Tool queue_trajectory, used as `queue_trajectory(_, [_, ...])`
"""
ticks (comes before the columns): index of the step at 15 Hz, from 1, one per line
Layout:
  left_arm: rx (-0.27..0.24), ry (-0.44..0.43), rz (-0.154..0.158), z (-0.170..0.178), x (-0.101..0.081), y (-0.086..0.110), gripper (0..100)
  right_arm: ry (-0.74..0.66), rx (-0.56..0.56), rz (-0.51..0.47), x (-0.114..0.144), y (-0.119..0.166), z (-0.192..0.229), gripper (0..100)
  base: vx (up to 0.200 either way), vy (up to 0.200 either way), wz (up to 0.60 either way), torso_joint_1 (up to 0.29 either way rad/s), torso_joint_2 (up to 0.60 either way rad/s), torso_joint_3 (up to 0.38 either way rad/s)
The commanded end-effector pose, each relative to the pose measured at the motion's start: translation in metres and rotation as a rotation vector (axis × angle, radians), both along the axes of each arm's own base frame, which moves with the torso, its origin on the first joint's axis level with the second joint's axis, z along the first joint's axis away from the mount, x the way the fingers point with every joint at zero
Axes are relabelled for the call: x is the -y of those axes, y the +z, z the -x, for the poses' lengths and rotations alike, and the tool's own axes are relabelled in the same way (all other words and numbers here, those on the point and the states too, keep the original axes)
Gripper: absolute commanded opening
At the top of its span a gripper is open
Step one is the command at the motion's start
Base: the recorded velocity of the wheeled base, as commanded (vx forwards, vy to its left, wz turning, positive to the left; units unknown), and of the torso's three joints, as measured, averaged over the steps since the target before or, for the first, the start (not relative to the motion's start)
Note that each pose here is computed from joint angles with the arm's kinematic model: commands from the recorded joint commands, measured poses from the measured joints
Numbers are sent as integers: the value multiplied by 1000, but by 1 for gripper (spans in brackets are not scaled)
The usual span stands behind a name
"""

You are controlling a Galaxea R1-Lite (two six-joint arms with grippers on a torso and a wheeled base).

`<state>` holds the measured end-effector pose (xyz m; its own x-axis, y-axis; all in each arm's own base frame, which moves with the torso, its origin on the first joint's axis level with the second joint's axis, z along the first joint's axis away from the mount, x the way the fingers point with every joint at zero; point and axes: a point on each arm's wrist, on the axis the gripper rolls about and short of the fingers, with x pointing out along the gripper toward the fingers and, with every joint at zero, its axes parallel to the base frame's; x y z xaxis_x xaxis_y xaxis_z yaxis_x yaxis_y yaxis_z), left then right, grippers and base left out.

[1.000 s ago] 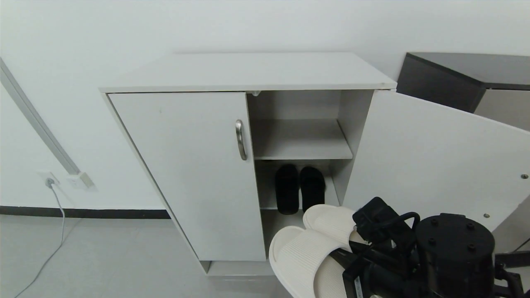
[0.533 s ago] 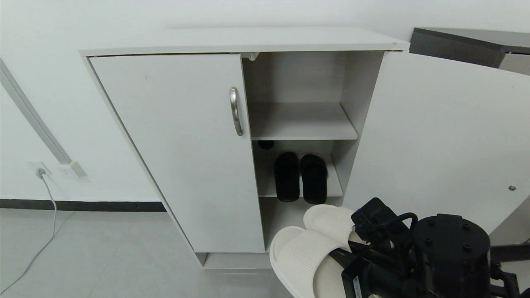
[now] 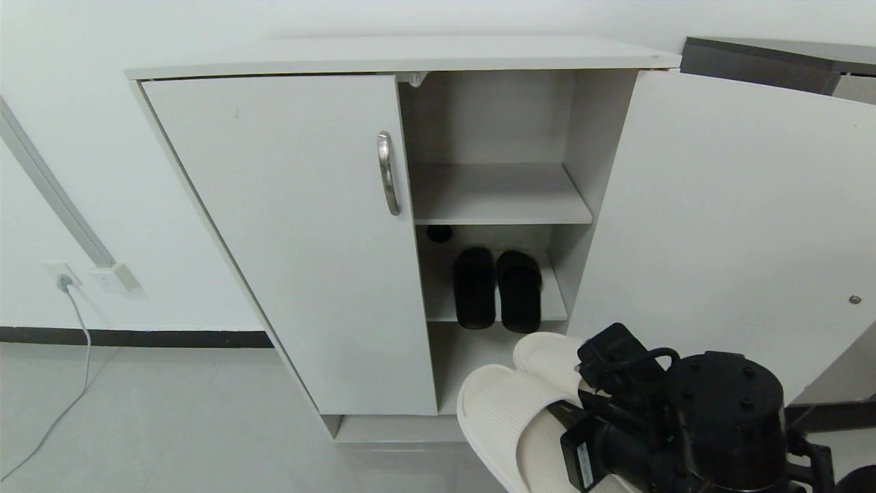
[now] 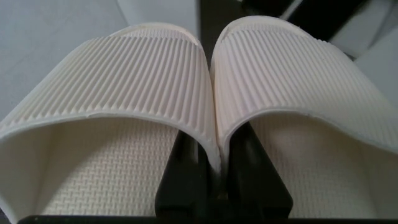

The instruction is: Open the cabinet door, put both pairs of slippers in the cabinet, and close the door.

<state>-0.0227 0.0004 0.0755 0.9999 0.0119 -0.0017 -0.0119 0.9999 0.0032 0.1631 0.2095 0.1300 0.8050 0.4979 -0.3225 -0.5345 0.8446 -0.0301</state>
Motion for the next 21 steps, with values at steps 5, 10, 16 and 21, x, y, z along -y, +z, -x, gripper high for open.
queue_trajectory(5, [0,-1,-3,0,0,0,0,-363,15,-49,-81,27,-43,0,0,0,0,0,0,0])
queue_trajectory(10, [-1,-1,-3,0,0,0,0,-471,85,-109,-104,81,-64,0,0,0,0,0,0,0])
queue_trajectory(16, [0,0,-8,0,0,0,0,-489,132,-89,-101,94,-77,0,0,0,0,0,0,0])
queue_trajectory(21, [-1,0,-8,0,0,0,0,-502,167,-114,-99,101,-85,0,0,0,0,0,0,0])
